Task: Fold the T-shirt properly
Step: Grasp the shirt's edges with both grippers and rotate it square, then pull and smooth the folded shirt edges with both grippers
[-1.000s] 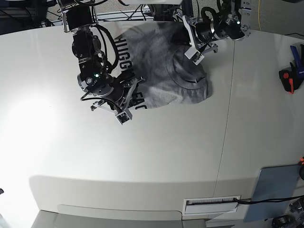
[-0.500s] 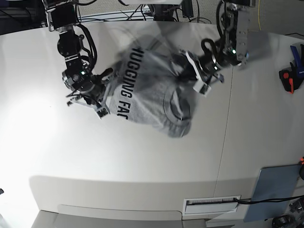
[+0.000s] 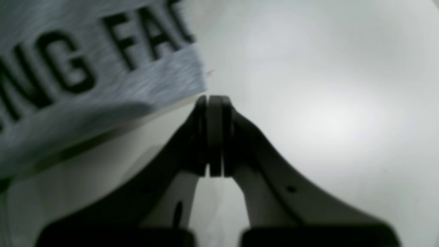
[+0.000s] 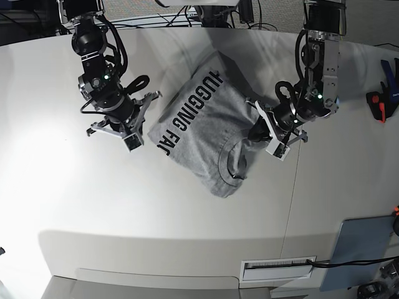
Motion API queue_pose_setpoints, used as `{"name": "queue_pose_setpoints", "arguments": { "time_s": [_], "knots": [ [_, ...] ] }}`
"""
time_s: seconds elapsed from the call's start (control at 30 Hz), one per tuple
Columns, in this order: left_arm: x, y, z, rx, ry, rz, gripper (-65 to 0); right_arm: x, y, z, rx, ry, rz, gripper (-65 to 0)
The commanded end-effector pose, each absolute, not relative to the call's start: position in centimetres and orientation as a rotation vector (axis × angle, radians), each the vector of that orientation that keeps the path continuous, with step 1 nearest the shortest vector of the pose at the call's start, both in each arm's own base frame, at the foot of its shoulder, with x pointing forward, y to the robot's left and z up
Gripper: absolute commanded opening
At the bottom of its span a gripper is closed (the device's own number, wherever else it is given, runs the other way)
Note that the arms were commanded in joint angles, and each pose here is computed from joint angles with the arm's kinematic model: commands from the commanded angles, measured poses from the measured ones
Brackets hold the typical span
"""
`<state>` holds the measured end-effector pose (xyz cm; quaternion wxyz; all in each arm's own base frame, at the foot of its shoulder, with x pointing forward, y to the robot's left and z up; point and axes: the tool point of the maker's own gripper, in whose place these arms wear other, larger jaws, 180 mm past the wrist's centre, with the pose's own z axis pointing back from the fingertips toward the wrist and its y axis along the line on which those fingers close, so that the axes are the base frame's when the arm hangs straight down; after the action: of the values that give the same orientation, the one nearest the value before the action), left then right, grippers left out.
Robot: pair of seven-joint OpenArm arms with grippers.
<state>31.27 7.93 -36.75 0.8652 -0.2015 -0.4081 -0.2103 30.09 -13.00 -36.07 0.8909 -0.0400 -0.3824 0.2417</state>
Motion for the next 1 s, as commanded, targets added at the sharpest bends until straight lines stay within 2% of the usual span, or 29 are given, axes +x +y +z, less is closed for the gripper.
{"name": "queue_pose_setpoints", "arguments": {
  "time_s": [0.0, 0.13, 0.33, 0.47, 0.57, 0.7, 0.97],
  "knots": [
    [31.8, 8.1, -34.9, -0.427, -0.911, -0.451, -65.0, 31.5, -13.1, -34.3, -0.092, -0.868, 0.496, -65.0],
    [30.1, 9.0, -35.0, -0.403, -0.893, -0.381, -65.0, 33.3, -13.6, -34.3, -0.109, -0.883, 0.48, -65.0],
    [25.9, 10.0, -38.8, -0.352, -0.774, -0.315, -65.0, 35.9, -13.4, -36.1, -0.088, -0.849, 0.432, -65.0],
    [25.5, 10.4, -39.5, -0.308, -0.786, -0.247, -65.0, 36.9, -12.5, -36.4, -0.05, -0.842, 0.432, -65.0],
    [26.0, 11.1, -39.6, -0.248, -0.801, -0.231, -65.0, 35.9, -11.0, -37.5, 0.03, -0.791, 0.468, -65.0],
    [26.8, 11.7, -39.4, -0.208, -0.844, -0.205, -65.0, 34.4, -11.1, -38.9, 0.041, -0.702, 0.469, -65.0],
    [27.4, 13.2, -43.0, -0.152, -0.773, -0.196, -65.0, 31.0, -10.1, -39.6, 0.073, -0.678, 0.516, -65.0]
  ]
}}
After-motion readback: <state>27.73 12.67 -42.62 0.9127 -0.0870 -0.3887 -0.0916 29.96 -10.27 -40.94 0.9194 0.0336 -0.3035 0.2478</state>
